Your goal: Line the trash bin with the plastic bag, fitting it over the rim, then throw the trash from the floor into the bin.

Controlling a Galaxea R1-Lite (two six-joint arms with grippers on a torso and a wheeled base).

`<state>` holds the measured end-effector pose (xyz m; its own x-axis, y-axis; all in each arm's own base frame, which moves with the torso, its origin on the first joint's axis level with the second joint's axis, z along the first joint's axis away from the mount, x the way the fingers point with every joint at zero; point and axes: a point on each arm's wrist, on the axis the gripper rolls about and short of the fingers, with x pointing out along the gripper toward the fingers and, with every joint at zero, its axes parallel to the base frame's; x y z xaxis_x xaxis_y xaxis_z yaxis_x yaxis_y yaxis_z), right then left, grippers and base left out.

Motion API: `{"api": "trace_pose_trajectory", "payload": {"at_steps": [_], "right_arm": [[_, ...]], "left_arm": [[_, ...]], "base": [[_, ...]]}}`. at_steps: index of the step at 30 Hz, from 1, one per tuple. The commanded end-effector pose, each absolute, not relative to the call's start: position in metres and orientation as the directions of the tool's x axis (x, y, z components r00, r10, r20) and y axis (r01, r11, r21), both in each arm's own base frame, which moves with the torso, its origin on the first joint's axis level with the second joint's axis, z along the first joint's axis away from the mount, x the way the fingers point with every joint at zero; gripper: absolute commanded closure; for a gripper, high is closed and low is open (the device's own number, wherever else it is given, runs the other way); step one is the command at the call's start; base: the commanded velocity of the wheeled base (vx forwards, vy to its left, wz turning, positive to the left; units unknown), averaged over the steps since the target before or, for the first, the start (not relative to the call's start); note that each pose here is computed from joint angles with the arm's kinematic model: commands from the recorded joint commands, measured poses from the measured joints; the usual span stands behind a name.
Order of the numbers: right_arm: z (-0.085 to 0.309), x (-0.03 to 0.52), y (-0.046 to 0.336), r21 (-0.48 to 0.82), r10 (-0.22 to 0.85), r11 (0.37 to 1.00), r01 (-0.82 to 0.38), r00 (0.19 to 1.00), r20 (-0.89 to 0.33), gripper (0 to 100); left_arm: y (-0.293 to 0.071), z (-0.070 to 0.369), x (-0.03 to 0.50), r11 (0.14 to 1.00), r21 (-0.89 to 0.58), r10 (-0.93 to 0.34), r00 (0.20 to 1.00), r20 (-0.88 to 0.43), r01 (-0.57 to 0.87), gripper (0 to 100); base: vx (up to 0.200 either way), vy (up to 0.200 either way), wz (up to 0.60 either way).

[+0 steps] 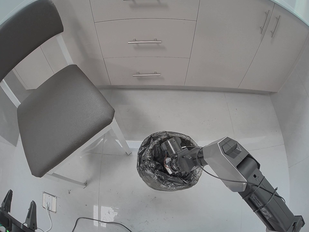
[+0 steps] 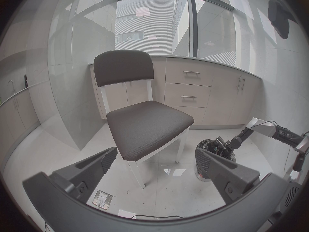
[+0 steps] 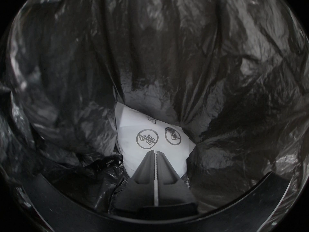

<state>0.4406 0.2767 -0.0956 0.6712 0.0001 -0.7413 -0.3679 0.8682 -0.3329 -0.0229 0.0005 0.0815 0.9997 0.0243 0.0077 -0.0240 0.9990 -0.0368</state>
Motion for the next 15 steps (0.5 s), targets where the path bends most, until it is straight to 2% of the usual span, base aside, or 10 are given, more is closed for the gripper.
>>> {"api": "trace_pose_trajectory", "payload": {"at_steps": [1, 2, 3, 7, 12, 15], "right_arm": [[-0.073, 0.441, 0.282, -0.328, 0.018, 0.873, -0.362, 0.695, -0.719, 100], [-0.073, 0.441, 0.282, -0.328, 0.018, 0.873, -0.362, 0.695, -0.719, 100], [-0.055, 0.441, 0.285, -0.325, 0.030, 0.875, -0.358, 0.711, -0.702, 100], [-0.024, 0.435, 0.287, -0.336, 0.019, 0.870, -0.361, 0.706, -0.708, 100], [0.030, 0.418, 0.278, -0.354, -0.022, 0.852, -0.386, 0.649, -0.761, 100], [0.059, 0.412, 0.271, -0.354, -0.028, 0.853, -0.383, 0.644, -0.765, 100]], "left_arm": [[0.001, 0.076, -0.023, 0.999, -0.037, 0.025, 1.000, 0.006, -0.024, 0], [0.001, 0.076, -0.023, 0.999, -0.037, 0.025, 1.000, 0.006, -0.024, 0], [0.001, 0.076, -0.023, 0.999, -0.037, 0.025, 1.000, 0.006, -0.024, 0], [0.001, 0.076, -0.023, 0.999, -0.037, 0.025, 1.000, 0.006, -0.024, 0], [0.001, 0.076, -0.023, 0.999, -0.037, 0.025, 1.000, 0.006, -0.024, 0], [0.001, 0.076, -0.023, 0.999, -0.037, 0.025, 1.000, 0.006, -0.024, 0]], "base": [[0.000, 0.000, 0.00], [0.000, 0.000, 0.00], [0.000, 0.000, 0.00], [0.000, 0.000, 0.00], [0.000, 0.000, 0.00], [0.000, 0.000, 0.00]]}}
